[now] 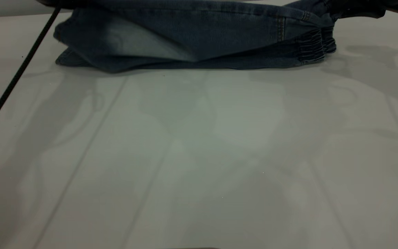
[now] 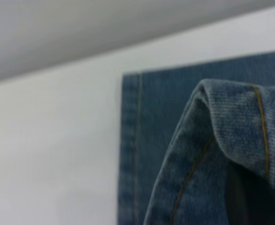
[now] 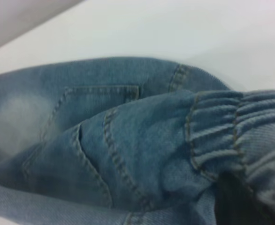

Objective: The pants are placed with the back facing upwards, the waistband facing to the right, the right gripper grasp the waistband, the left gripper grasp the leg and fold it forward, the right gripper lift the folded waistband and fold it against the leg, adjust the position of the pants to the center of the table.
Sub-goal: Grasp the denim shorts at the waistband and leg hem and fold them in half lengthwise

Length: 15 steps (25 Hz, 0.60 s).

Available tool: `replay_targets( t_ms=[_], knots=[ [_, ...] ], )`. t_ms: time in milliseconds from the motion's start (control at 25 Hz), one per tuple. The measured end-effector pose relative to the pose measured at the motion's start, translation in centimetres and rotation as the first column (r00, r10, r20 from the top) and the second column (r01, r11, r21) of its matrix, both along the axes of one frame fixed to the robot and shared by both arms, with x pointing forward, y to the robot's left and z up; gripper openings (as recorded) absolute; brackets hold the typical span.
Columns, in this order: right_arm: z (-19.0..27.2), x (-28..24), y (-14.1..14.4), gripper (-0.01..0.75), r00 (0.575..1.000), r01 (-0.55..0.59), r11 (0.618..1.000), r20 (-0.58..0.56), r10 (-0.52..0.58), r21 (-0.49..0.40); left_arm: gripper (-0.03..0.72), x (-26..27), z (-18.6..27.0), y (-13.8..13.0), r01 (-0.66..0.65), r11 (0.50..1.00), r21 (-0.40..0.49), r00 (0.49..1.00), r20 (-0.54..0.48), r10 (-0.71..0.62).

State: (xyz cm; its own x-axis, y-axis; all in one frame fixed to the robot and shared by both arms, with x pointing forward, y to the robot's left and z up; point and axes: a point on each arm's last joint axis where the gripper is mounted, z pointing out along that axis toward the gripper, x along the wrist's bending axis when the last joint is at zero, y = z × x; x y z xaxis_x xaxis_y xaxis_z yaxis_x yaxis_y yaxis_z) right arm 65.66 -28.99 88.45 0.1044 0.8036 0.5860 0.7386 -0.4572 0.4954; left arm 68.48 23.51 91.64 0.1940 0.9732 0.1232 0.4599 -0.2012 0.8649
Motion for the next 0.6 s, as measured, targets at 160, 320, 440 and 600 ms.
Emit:
replay_targets(
  t_ms=[160,320,440,600],
  knots=[
    [0.1,0.1,-0.1,0.036,1.000,0.001,1.000,0.024,0.000,-0.018,0.025,0.4,0.4,0.0,0.026,0.998,0.058,0.996,0.078,-0.031],
    [-0.3,0.1,-0.2,0.039,1.000,-0.007,0.999,0.024,0.008,-0.046,0.026,0.6,-0.3,0.0,0.034,0.996,0.080,0.995,0.091,-0.041],
    [-0.7,0.1,-0.4,0.043,1.000,0.004,0.998,0.012,-0.003,-0.067,0.033,0.6,-1.4,0.0,0.035,0.996,0.084,0.996,0.073,-0.042],
    [-0.6,0.4,-0.5,0.057,1.000,0.002,0.996,0.022,0.000,-0.089,0.051,0.7,-2.2,0.0,0.034,0.996,0.086,0.996,0.080,-0.041]
  ],
)
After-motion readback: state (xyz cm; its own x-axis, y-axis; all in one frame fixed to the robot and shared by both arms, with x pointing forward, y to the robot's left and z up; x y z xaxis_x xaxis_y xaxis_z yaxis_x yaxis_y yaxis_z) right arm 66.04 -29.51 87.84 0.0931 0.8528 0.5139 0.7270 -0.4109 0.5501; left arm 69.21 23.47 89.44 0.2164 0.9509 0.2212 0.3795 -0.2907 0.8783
